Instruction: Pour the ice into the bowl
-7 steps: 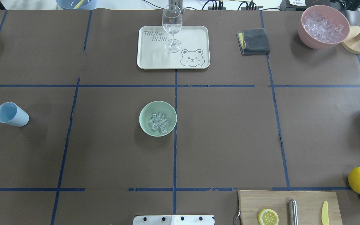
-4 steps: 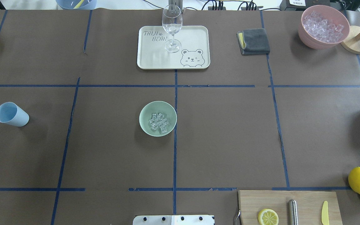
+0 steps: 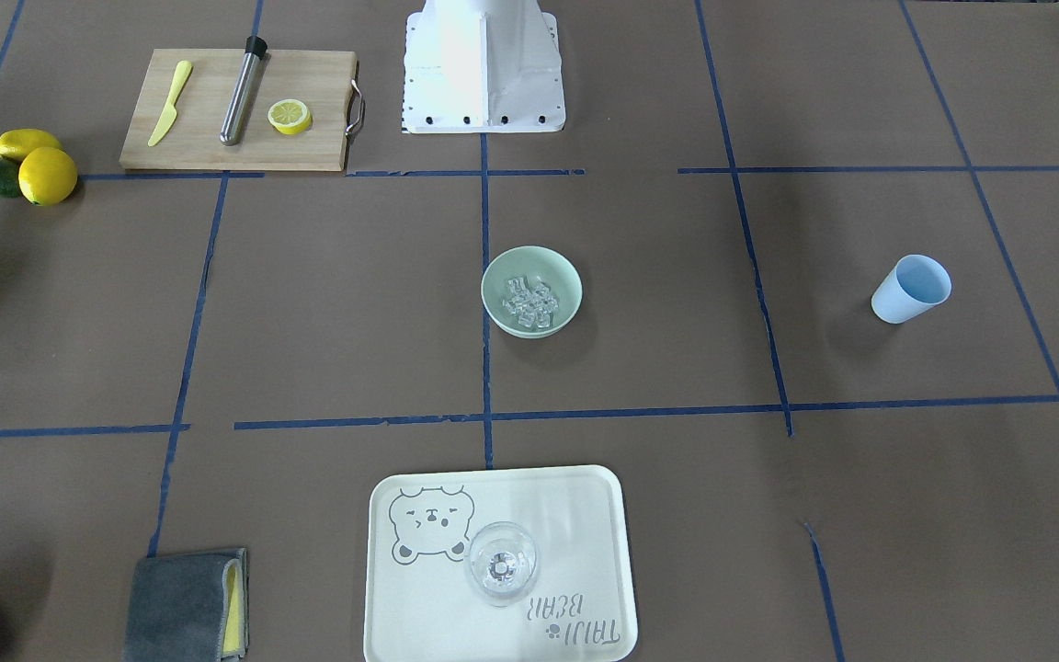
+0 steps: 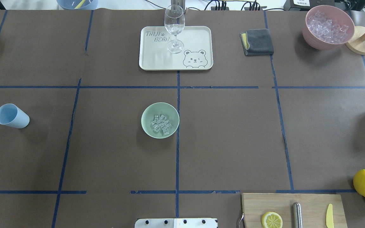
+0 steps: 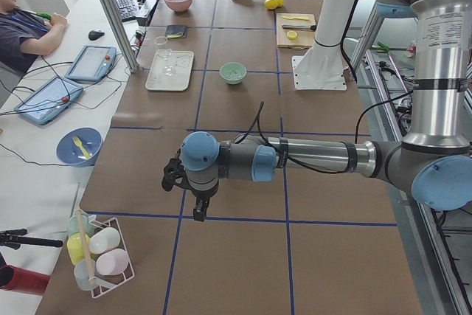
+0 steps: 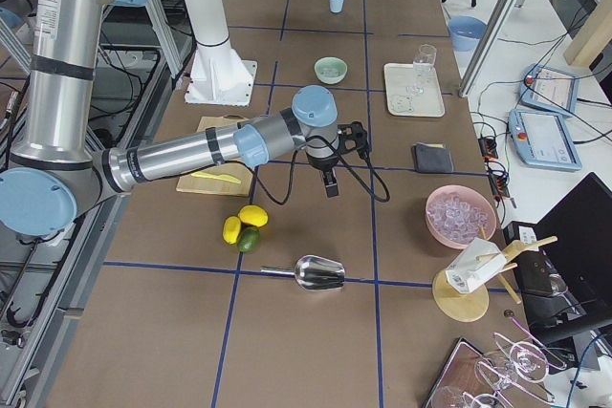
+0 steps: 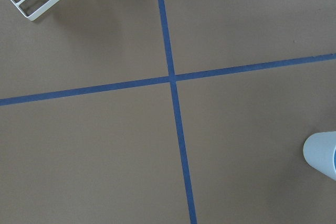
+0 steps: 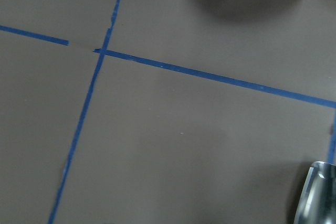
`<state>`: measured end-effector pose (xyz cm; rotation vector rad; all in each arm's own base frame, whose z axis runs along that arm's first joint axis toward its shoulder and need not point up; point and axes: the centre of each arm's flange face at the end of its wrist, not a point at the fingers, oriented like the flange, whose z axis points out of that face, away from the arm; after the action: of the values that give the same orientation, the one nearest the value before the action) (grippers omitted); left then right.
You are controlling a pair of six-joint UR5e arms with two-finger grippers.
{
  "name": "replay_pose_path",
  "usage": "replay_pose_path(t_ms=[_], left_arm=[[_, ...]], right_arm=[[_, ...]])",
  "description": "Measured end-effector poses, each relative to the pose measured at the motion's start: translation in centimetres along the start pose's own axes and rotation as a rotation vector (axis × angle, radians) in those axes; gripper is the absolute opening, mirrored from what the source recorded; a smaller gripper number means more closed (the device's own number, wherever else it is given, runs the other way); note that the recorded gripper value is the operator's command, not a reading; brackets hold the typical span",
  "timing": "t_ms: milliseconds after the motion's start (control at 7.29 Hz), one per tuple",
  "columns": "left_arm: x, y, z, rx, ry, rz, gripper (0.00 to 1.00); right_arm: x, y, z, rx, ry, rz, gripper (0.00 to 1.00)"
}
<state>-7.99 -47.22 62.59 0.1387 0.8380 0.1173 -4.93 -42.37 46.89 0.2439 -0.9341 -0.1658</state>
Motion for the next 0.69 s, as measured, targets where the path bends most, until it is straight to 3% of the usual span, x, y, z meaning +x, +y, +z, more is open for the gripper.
replay_pose_path(t_ms=[274, 548, 686], left_arm=[[0.1, -0.6, -0.2, 0.004, -0.023, 0.011, 1.00], [0.4, -0.9, -0.5, 0.009, -0.028, 0.018, 1.00], [0.4, -1.0, -0.5, 0.010, -0.029, 0.019, 1.00]], right_arm=[[-9.7, -4.1, 3.3, -0.012, -0.075, 0.047, 0.95], [-21.7, -8.1, 5.2, -0.035, -0.183, 0.166, 1.00], [-27.0, -9.0, 6.5, -0.045, -0.209, 0.195, 1.00]])
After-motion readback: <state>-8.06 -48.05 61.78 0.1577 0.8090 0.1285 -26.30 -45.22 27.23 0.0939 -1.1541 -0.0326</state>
